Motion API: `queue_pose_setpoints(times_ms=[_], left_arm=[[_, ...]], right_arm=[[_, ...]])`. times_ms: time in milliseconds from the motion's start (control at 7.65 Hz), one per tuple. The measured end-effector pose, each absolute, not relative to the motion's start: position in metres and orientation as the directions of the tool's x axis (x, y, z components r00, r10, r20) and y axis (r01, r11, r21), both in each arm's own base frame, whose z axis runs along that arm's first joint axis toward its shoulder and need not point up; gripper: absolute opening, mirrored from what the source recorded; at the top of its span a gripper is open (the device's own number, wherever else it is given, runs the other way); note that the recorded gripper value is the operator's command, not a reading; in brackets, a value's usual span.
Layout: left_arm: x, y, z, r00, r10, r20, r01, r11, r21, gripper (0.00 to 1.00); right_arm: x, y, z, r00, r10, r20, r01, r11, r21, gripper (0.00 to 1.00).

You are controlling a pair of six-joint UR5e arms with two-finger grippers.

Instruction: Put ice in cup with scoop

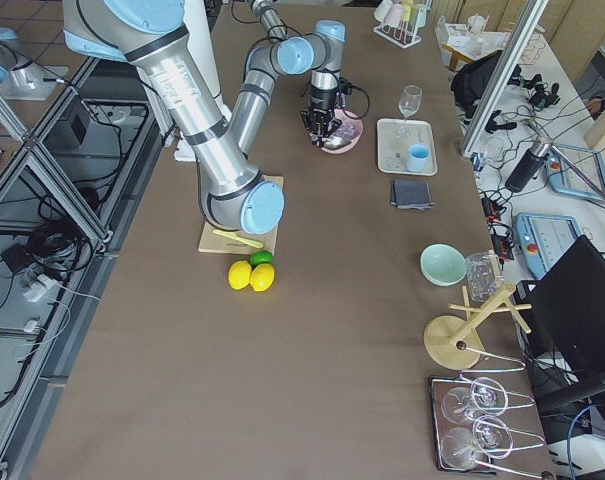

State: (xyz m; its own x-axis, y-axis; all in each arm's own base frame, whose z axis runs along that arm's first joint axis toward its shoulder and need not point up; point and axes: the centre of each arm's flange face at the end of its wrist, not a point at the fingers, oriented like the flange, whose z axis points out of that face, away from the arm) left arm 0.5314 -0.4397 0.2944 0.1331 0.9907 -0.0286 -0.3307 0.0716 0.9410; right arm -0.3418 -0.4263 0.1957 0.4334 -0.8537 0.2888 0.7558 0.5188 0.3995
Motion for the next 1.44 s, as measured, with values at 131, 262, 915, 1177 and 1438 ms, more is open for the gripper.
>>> queue_pose_setpoints(times_ms=[131, 262, 915, 1177, 1438], left_arm=[[0.532, -0.443, 0.293, 0.152, 0.988, -0.031, -0.331, 0.081, 0.940, 0.99], [0.532, -0.445, 0.293, 0.174, 0.984, -0.042, -0.329, 0.098, 0.939, 0.99], [0.536, -0.451, 0.294, 0.208, 0.975, -0.072, -0.328, 0.139, 0.934, 0.99], [0.540, -0.453, 0.291, 0.212, 0.974, -0.082, -0.324, 0.149, 0.934, 0.99], [0.543, -0.455, 0.289, 0.216, 0.972, -0.090, -0.323, 0.158, 0.933, 0.99]], right_arm=[[-0.347, -0.427, 0.184, 0.420, -0.867, 0.269, 0.778, 0.497, 0.385, 0.00], [-0.350, -0.428, 0.174, 0.410, -0.876, 0.254, 0.792, 0.480, 0.378, 0.00], [-0.378, -0.442, 0.137, 0.261, -0.957, 0.126, 0.868, 0.290, 0.403, 0.00], [-0.406, -0.444, 0.134, 0.239, -0.966, 0.100, 0.893, 0.259, 0.368, 0.00], [-0.432, -0.442, 0.144, 0.220, -0.972, 0.078, 0.920, 0.234, 0.314, 0.00]])
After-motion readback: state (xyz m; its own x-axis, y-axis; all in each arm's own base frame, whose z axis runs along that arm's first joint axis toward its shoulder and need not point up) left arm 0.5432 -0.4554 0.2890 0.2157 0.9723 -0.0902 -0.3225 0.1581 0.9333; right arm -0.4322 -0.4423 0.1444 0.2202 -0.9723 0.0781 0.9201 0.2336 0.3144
